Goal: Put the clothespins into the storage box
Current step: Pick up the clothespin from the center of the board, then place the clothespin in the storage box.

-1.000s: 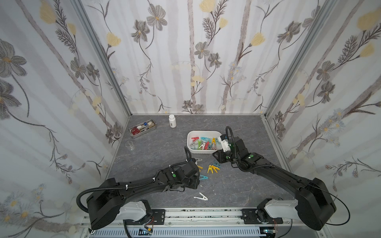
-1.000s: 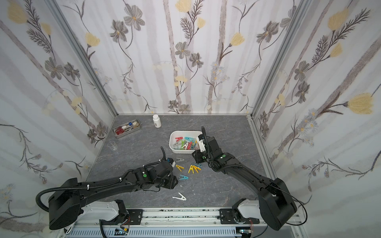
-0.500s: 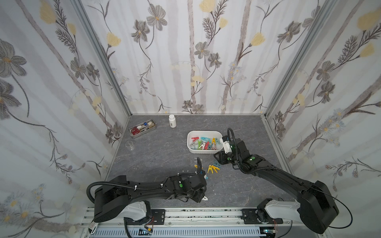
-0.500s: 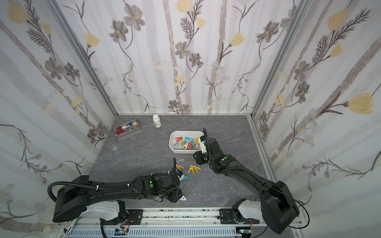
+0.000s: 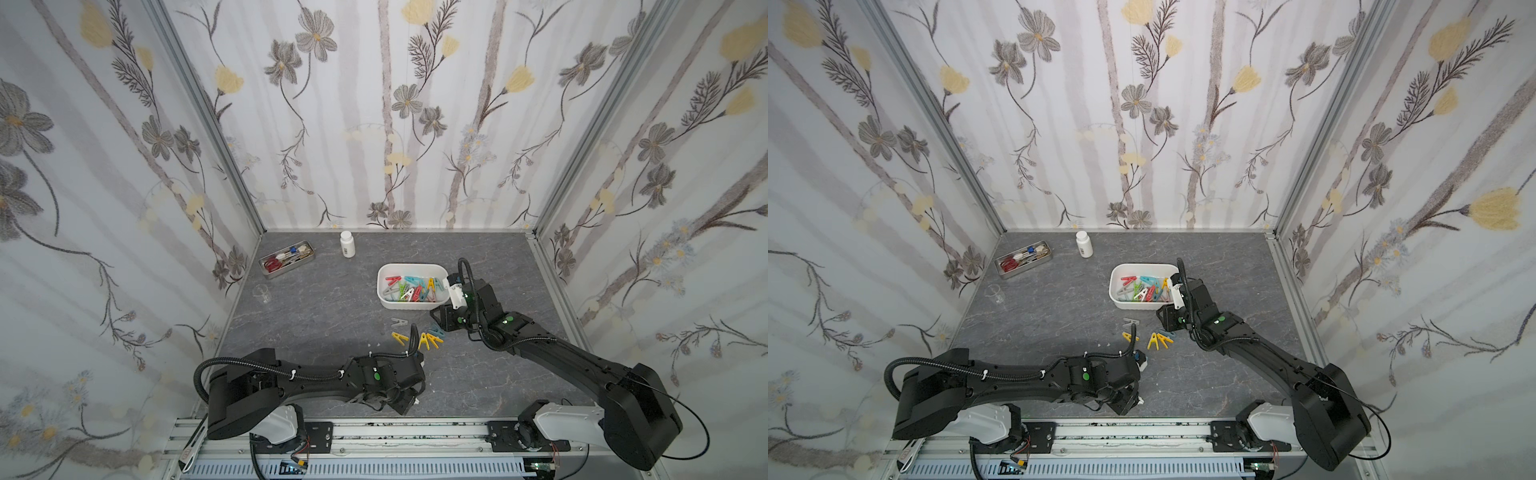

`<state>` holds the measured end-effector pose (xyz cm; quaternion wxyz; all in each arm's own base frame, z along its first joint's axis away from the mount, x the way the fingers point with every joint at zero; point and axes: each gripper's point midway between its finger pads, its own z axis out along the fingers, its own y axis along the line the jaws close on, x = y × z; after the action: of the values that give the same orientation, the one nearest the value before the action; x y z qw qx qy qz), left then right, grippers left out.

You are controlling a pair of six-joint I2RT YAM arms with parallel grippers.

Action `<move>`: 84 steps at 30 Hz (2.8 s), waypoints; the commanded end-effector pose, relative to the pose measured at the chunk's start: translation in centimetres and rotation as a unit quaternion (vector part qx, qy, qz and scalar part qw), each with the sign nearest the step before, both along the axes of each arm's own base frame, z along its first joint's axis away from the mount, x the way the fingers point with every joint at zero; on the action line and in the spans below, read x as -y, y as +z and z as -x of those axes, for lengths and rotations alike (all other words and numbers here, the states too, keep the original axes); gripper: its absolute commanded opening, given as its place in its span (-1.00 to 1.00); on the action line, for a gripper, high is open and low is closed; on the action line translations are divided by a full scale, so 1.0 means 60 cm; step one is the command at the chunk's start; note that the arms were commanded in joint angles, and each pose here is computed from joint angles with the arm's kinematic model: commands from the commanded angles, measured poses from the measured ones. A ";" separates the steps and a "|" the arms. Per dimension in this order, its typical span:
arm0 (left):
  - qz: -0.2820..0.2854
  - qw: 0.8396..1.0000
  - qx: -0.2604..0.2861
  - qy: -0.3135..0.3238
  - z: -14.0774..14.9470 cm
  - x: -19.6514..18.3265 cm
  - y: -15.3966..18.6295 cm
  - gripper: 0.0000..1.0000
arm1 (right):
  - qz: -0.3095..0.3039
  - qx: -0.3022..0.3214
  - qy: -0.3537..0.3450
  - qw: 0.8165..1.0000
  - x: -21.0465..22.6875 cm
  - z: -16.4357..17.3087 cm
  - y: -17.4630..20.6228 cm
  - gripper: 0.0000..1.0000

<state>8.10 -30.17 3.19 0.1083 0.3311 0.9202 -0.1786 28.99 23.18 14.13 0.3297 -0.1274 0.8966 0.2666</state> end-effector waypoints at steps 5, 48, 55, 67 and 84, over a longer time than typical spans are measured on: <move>-0.008 1.000 -0.015 -0.007 0.013 -0.007 -0.009 -0.13 | -0.010 0.007 0.002 1.000 -0.007 -0.004 0.005 -0.15; 0.278 0.946 -0.007 0.165 -0.183 0.022 0.206 -1.00 | -0.017 0.006 0.004 1.000 -0.005 0.005 0.016 -0.18; 0.286 0.938 0.052 0.187 -0.339 0.024 0.272 -1.00 | -0.008 -0.011 -0.001 1.000 0.009 0.025 -0.007 -0.18; 0.256 0.935 0.059 0.237 -0.542 0.054 0.213 -1.00 | 0.006 0.003 -0.014 1.000 0.035 0.043 0.010 -0.17; 0.241 0.932 0.042 0.266 -0.573 0.045 0.158 -0.45 | -0.003 0.003 -0.010 1.000 0.039 0.055 0.010 -0.17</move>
<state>42.08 -32.69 11.94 0.2524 0.0433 0.9060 -0.3369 25.44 20.67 14.39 0.3317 -0.1184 0.8984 0.2625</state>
